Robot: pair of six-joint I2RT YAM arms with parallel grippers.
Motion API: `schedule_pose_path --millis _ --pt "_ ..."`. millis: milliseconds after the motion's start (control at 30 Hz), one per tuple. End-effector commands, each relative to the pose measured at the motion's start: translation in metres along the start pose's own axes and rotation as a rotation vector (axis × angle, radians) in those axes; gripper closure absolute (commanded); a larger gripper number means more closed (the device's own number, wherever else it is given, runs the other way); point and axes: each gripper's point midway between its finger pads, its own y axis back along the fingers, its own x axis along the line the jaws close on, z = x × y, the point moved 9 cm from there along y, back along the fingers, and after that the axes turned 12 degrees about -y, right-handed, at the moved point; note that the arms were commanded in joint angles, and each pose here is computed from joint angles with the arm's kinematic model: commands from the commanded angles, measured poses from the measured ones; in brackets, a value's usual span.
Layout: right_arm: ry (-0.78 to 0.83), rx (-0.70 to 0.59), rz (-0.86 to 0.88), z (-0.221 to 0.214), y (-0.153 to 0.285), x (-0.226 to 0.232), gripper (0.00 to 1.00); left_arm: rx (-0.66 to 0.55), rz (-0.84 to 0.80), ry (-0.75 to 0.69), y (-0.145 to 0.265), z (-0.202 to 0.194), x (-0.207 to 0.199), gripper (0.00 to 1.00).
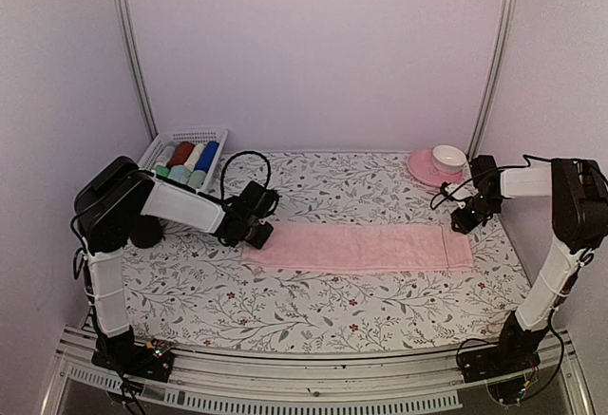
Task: Roll the towels
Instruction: Smooth out the towel at the center of the board.
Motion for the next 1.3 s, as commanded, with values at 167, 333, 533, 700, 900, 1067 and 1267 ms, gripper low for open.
schedule_pose_path --millis 167,333,533,700,900,1067,1267 --pt "-0.045 0.001 -0.083 -0.005 0.000 -0.015 0.65 0.047 -0.012 -0.014 -0.006 -0.011 -0.003 0.90" --pt "-0.050 0.054 -0.098 -0.015 -0.012 -0.019 0.65 0.058 -0.014 -0.020 -0.009 -0.013 -0.004 0.90" --pt "-0.047 0.031 -0.101 -0.011 -0.005 -0.020 0.58 0.056 -0.026 -0.012 -0.009 -0.011 -0.004 0.89" --pt "-0.057 -0.105 -0.113 0.007 0.035 -0.023 0.25 0.030 -0.020 0.020 -0.001 0.004 0.007 0.79" --pt "-0.062 -0.282 -0.186 0.022 0.097 -0.028 0.01 -0.040 0.000 0.088 0.027 0.024 0.030 0.47" --pt "-0.091 -0.366 -0.164 0.014 0.128 -0.022 0.01 -0.093 0.017 0.144 0.054 0.031 0.044 0.03" --pt "-0.107 -0.228 0.071 -0.017 0.109 -0.001 0.00 -0.166 -0.008 0.172 0.093 0.025 0.042 0.03"
